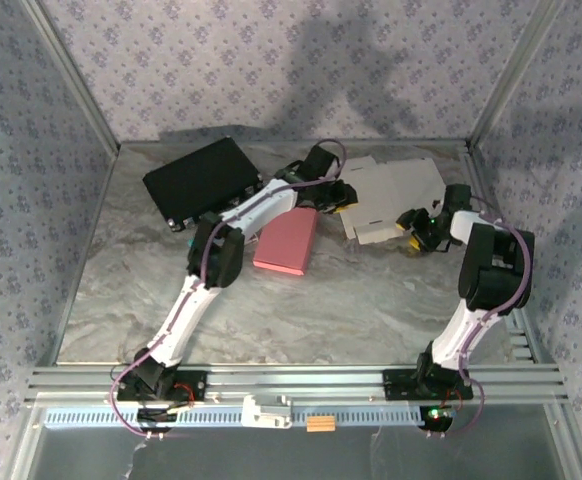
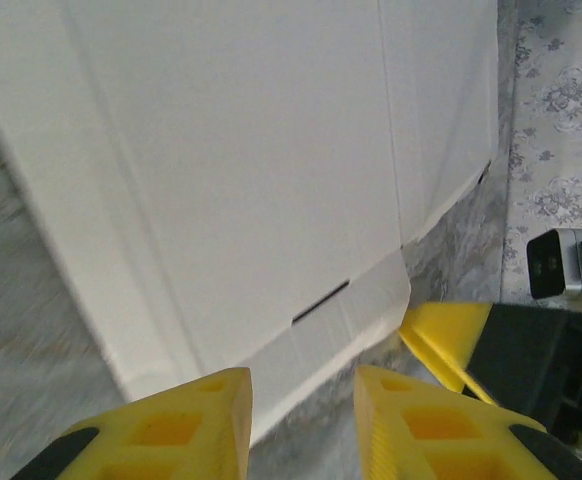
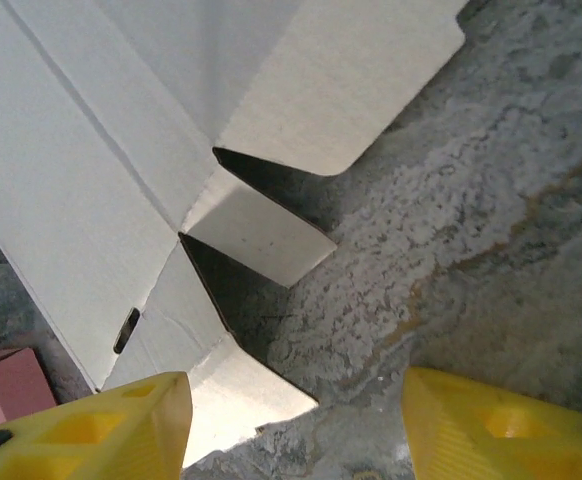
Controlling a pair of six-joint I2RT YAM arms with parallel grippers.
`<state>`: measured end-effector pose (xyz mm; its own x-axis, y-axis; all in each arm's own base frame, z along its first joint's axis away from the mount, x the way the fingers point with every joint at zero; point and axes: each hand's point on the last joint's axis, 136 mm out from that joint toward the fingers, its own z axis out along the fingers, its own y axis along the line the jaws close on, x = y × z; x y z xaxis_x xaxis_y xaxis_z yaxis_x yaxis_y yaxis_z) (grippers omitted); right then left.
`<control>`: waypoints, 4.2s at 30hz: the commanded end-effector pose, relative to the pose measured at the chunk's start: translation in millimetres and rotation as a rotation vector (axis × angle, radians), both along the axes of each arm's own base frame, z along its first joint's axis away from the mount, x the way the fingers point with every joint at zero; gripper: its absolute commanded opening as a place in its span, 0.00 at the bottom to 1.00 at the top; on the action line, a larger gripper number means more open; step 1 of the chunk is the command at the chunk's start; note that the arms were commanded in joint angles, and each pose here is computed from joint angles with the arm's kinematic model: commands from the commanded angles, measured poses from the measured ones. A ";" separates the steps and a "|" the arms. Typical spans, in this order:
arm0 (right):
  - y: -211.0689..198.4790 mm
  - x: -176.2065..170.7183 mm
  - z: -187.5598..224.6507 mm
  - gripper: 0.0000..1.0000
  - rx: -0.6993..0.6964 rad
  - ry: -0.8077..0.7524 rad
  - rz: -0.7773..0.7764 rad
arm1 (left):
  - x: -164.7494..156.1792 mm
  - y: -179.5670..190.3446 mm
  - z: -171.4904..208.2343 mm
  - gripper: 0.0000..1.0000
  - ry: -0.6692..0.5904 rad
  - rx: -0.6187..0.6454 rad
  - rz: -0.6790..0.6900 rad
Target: Fold the paper box
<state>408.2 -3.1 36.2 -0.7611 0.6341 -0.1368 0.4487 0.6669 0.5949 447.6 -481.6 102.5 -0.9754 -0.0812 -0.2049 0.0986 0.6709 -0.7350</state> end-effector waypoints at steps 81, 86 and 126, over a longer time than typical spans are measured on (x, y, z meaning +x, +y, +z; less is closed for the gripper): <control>152.0 -53.7 299.4 0.00 0.724 -0.015 -0.270 | -36.7 142.6 107.2 0.80 0.797 -0.636 1.065; 139.2 -56.7 305.6 0.00 0.730 -0.036 -0.290 | -35.7 140.1 95.0 0.61 0.794 -0.695 1.122; 217.4 -121.6 398.9 0.61 -1.371 -1.283 0.904 | -13.1 197.2 247.7 0.00 0.051 -0.457 1.295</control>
